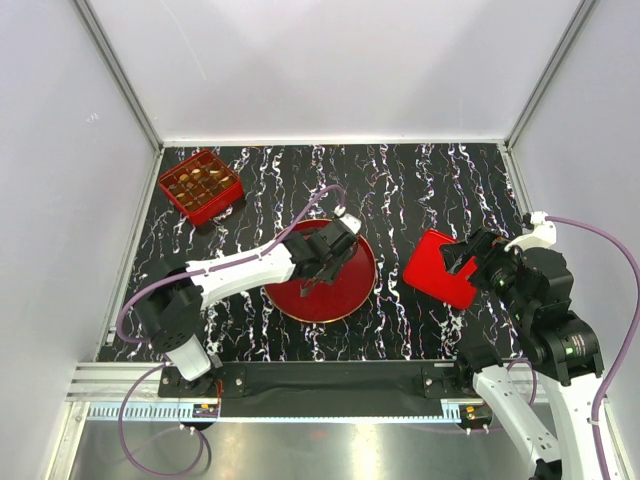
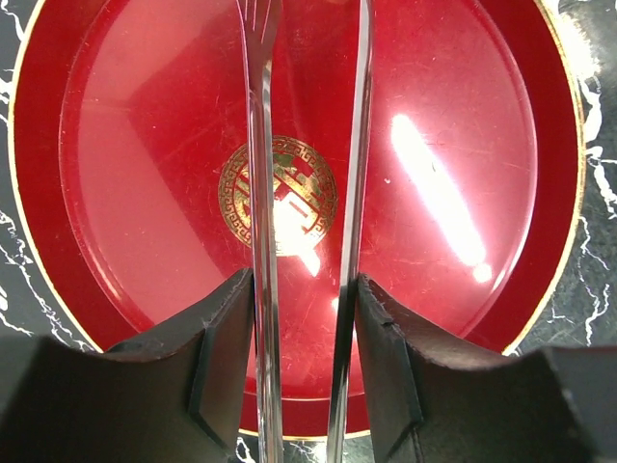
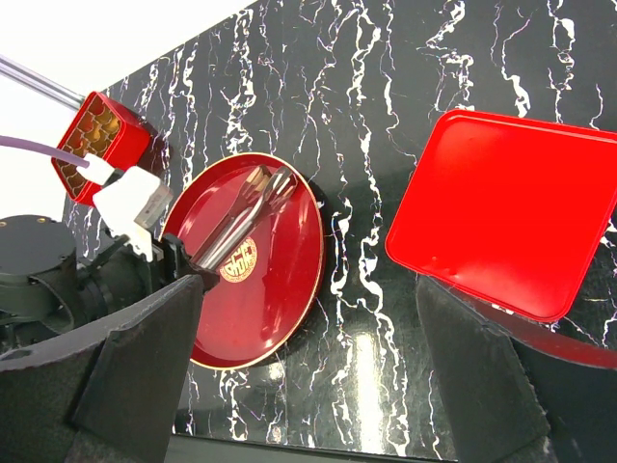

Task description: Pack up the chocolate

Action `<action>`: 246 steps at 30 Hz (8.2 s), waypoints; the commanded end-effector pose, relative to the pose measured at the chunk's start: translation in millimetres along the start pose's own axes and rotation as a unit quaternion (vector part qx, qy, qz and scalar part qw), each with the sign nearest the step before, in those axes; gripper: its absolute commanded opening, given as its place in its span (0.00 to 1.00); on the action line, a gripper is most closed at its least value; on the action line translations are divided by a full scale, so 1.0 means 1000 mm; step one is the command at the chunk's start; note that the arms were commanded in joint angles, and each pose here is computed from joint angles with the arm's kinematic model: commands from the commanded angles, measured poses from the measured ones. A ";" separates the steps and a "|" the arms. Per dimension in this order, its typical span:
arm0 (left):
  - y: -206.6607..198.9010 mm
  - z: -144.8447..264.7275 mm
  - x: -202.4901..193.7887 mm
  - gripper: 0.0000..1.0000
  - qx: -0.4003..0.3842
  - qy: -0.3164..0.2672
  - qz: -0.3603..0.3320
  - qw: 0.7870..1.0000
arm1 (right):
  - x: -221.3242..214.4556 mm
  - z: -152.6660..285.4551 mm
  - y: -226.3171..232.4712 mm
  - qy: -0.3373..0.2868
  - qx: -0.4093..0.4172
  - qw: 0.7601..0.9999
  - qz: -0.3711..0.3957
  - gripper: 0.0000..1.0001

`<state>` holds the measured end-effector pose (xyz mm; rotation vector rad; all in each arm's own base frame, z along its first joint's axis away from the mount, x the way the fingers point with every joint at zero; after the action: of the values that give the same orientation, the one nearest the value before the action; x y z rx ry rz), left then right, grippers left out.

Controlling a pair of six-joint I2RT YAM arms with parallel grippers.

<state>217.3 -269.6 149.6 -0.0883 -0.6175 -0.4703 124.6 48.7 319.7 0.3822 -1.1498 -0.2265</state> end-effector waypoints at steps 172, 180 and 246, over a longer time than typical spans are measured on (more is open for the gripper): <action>0.178 0.031 -0.097 0.69 0.175 0.125 0.347 0.913 | -0.011 0.014 0.010 0.022 0.061 0.998 -0.008 1.00; 0.178 0.029 -0.098 0.76 0.189 0.139 0.344 0.909 | -0.007 0.017 0.010 0.017 0.056 0.998 -0.012 1.00; 0.134 0.176 0.021 0.97 -0.187 -0.230 0.274 0.915 | -0.038 -0.279 -0.025 0.250 -0.216 0.943 0.031 0.00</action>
<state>192.9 -112.3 294.7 -0.6489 -0.8839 0.0177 354.8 91.5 105.0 -0.0236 -0.4268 -0.3593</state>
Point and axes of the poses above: each gripper's point midway between its finger pads, its own z axis back along the fingers, its own y axis along the line the jaws close on, x = y × z, the point moved 7 cm from there along z, back along the fingers, and after that the axes turned 6 degrees about z, right-handed, at the moved point
